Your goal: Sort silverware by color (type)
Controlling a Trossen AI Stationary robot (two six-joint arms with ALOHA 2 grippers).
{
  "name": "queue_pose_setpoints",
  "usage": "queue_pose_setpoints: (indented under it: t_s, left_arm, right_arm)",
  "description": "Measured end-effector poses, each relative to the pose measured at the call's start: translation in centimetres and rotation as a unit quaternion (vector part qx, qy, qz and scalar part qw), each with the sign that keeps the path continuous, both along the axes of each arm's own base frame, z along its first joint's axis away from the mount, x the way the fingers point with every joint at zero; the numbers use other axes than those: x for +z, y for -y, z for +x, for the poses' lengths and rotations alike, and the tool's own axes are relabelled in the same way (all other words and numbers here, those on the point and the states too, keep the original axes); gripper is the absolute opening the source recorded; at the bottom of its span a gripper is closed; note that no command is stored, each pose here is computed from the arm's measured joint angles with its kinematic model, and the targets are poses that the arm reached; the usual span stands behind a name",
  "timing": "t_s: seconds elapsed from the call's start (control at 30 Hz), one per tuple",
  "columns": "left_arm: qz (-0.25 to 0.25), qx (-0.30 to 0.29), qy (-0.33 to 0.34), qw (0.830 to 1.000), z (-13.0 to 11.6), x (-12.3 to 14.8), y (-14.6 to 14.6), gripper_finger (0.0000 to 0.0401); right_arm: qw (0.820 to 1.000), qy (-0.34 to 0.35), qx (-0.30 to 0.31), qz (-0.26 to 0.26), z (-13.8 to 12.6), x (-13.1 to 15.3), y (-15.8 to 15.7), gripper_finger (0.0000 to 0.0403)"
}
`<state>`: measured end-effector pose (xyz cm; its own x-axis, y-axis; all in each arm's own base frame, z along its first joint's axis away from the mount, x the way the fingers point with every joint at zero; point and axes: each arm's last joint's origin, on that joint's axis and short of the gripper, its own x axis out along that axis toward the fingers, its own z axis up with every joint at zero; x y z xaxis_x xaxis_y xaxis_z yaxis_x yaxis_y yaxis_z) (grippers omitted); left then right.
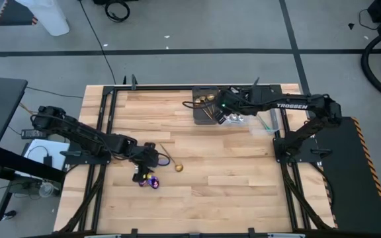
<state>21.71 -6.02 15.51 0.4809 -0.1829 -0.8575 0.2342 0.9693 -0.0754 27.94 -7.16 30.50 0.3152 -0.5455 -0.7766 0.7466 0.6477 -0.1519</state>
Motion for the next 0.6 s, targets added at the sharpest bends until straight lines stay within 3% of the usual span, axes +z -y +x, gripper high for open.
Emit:
queue_pose_setpoints:
  t_s: [0.27,0.6]
  left_arm:
    - [0.022,-0.076,-0.002,0.997,-0.7,-0.1,1.7,0.0162]
    - [0.029,-0.101,-0.007,0.994,-1.1,-0.2,2.4,0.0162]
  right_arm:
    - [0.992,0.079,0.096,-0.038,2.4,1.1,-2.4,0.0078]
    - [0.971,0.152,0.178,-0.045,3.8,2.2,-5.9,0.0078]
